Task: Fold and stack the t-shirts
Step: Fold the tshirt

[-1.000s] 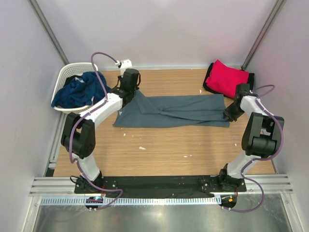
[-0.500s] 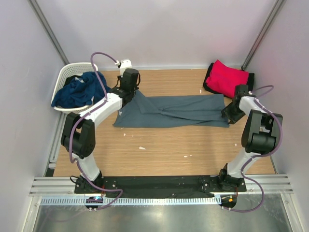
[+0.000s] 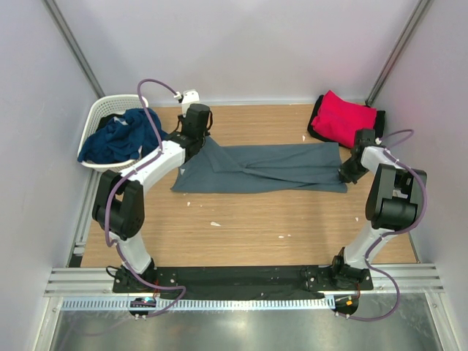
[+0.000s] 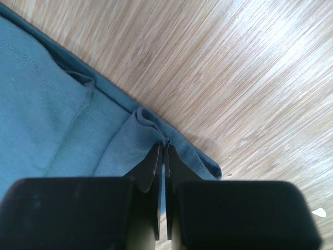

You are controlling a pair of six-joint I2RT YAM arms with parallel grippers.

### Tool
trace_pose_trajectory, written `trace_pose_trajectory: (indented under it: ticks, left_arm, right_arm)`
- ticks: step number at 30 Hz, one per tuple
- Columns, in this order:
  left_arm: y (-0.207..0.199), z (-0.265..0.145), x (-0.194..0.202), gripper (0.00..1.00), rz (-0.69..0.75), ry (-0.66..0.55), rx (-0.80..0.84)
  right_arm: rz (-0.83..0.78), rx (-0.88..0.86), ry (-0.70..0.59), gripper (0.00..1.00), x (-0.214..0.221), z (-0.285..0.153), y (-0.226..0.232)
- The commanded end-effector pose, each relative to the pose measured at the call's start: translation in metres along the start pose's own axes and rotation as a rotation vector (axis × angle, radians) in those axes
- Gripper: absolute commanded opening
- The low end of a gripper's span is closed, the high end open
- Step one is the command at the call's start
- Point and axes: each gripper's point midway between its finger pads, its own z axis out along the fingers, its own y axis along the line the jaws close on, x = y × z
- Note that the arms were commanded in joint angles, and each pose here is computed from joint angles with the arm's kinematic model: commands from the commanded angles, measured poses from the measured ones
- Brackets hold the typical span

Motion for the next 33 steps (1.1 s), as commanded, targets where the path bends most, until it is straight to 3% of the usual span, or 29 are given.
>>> trace_pose_trajectory:
  ticks: [1, 9, 19, 33]
  left_arm:
    - [0.005, -0.005, -0.023, 0.0, -0.028, -0.053, -0.019]
    - [0.007, -0.023, -0.051, 0.0, -0.01, -0.067, -0.018]
    - [0.027, -0.091, -0.092, 0.0, -0.058, -0.149, 0.045]
    - [0.066, -0.215, -0.022, 0.0, -0.098, -0.048, 0.187]
  right_arm:
    - [0.001, -0.027, -0.063, 0.05, -0.015, -0.01, 0.007]
    - [-0.01, -0.124, -0.119, 0.01, -0.042, -0.056, 0.03]
    - [-0.019, -0.198, -0.158, 0.01, -0.039, -0.114, 0.024]
    - [-0.04, -0.146, -0.098, 0.01, 0.027, -0.125, -0.035]
